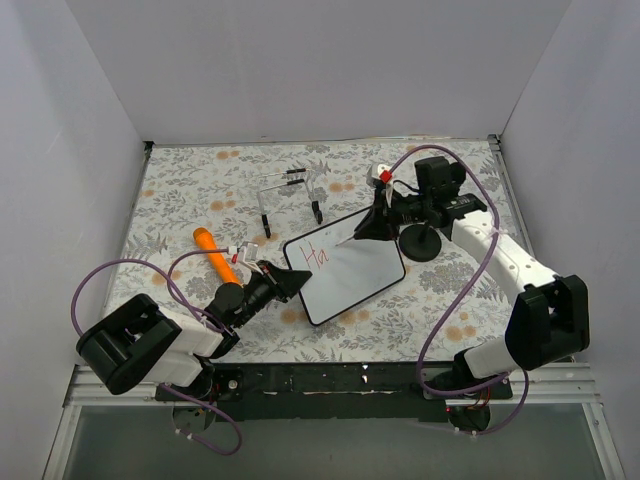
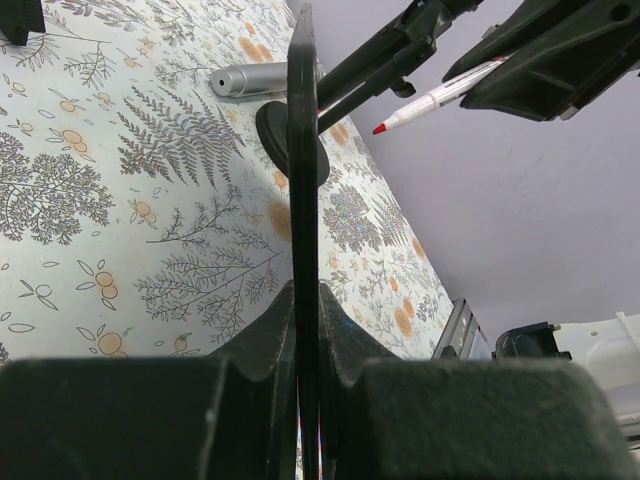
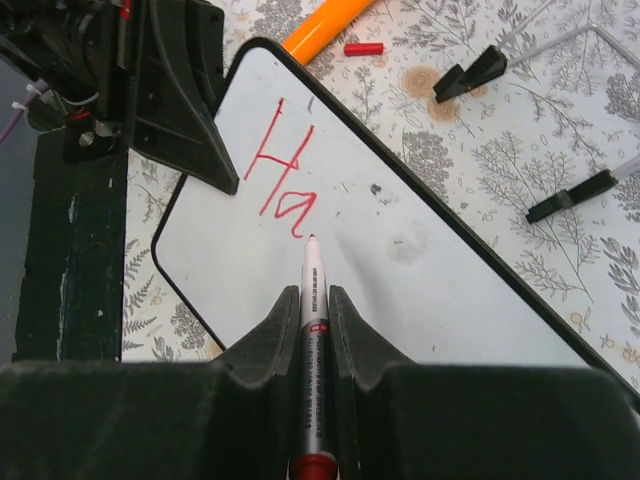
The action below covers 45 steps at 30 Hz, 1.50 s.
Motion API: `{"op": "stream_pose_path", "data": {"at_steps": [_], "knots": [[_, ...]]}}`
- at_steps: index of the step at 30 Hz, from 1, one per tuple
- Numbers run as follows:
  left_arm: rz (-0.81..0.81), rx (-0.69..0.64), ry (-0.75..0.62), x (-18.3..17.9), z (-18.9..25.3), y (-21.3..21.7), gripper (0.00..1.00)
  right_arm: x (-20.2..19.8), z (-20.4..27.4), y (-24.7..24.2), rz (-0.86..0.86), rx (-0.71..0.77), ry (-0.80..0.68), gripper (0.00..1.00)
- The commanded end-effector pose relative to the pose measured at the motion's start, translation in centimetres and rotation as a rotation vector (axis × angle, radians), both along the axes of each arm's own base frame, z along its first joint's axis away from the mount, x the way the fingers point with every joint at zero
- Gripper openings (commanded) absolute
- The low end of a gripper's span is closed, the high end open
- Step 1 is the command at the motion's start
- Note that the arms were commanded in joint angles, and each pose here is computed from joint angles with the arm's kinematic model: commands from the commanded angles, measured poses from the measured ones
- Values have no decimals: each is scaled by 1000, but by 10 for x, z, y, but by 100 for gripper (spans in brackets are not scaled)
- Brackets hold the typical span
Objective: Write a sentence on the whiteboard
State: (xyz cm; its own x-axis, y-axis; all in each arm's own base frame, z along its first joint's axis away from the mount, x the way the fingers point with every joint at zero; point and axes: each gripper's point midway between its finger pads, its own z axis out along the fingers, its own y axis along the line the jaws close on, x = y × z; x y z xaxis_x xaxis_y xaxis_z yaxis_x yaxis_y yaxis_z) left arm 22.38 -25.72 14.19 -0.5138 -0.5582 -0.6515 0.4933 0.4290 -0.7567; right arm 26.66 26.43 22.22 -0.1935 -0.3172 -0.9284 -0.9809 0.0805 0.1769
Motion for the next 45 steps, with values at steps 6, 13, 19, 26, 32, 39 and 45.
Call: {"op": "stream_pose_path", "data": {"at_steps": [6, 13, 19, 26, 32, 39, 45], "knots": [[-5, -93, -133, -2, 41, -1, 0, 9, -8, 5, 19, 63, -6, 1], [-13, -90, -133, -2, 41, -3, 0, 17, -8, 12, 14, 72, 8, 1], [-11, -90, -137, -1, 43, -3, 0, 16, -15, 18, 27, 65, 43, 1], [-14, -91, -137, -1, 43, -4, 0, 17, -17, 22, 29, 60, 53, 1], [-16, -90, -134, -1, 42, -4, 0, 18, -15, 23, 25, 61, 50, 1], [-14, -92, -137, -2, 43, -3, 0, 24, -15, 24, 3, 55, 40, 1], [-14, -91, -137, -2, 42, -3, 0, 26, -14, 22, -3, 54, 37, 1]]}}
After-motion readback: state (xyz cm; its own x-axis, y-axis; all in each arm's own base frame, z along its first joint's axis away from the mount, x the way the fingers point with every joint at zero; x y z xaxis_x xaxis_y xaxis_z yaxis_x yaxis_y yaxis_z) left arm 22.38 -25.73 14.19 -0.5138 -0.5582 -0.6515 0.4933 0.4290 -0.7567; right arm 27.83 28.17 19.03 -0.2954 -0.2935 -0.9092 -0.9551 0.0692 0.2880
